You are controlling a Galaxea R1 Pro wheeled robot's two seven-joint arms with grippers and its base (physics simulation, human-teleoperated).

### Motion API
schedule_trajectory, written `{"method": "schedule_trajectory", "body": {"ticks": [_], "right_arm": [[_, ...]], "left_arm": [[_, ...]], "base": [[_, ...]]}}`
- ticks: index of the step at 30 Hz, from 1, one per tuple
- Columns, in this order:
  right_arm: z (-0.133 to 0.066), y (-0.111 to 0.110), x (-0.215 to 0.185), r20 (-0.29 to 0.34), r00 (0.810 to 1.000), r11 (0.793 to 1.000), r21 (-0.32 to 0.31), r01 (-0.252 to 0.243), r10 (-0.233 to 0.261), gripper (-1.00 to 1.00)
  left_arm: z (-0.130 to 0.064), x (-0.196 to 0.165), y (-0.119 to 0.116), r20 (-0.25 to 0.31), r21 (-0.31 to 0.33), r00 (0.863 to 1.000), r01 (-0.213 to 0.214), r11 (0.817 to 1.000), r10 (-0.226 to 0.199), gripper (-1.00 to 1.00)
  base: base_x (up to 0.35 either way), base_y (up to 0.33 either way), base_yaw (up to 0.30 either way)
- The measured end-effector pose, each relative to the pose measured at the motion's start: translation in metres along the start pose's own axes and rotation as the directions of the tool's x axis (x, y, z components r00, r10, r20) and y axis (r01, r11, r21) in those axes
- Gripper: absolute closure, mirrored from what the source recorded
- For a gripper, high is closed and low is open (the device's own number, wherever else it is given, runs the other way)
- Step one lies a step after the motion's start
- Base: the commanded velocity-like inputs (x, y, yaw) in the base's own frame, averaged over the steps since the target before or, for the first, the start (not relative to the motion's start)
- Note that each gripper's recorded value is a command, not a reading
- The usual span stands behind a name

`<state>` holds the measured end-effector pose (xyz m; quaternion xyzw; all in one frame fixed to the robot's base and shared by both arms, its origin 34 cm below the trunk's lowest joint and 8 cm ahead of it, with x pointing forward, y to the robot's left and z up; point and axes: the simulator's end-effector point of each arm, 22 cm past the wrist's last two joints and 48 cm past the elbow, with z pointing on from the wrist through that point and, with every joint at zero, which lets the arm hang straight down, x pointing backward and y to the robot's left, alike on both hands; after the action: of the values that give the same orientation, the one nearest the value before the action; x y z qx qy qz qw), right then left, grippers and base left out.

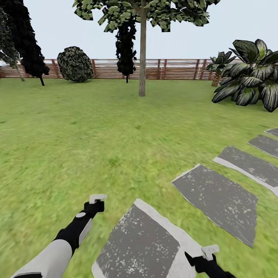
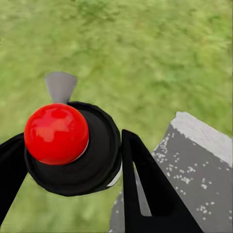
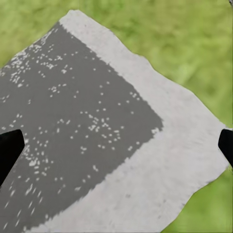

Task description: In the garden, pick up the pesticide atomizer on the floor and spray pesticide onto both trees until each tree trunk is fully covered.

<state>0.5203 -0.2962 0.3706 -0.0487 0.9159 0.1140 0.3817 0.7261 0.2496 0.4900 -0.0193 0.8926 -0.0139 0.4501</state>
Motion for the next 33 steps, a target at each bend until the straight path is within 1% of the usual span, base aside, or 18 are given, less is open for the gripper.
{"method": "schedule_trajectory", "body": {"ticks": [33], "right_arm": [[-0.0001, -0.0002, -0.0004, 0.001, 1.000, 1.000, 0.001, 0.000, 0.000, -1.00]], "left_arm": [[-0.0002, 0.0021, -0.0012, -0.005, 0.002, 1.000, 0.002, 1.000, -0.002, 1.00]], "base": [[0.338, 0.000, 0.001]]}}
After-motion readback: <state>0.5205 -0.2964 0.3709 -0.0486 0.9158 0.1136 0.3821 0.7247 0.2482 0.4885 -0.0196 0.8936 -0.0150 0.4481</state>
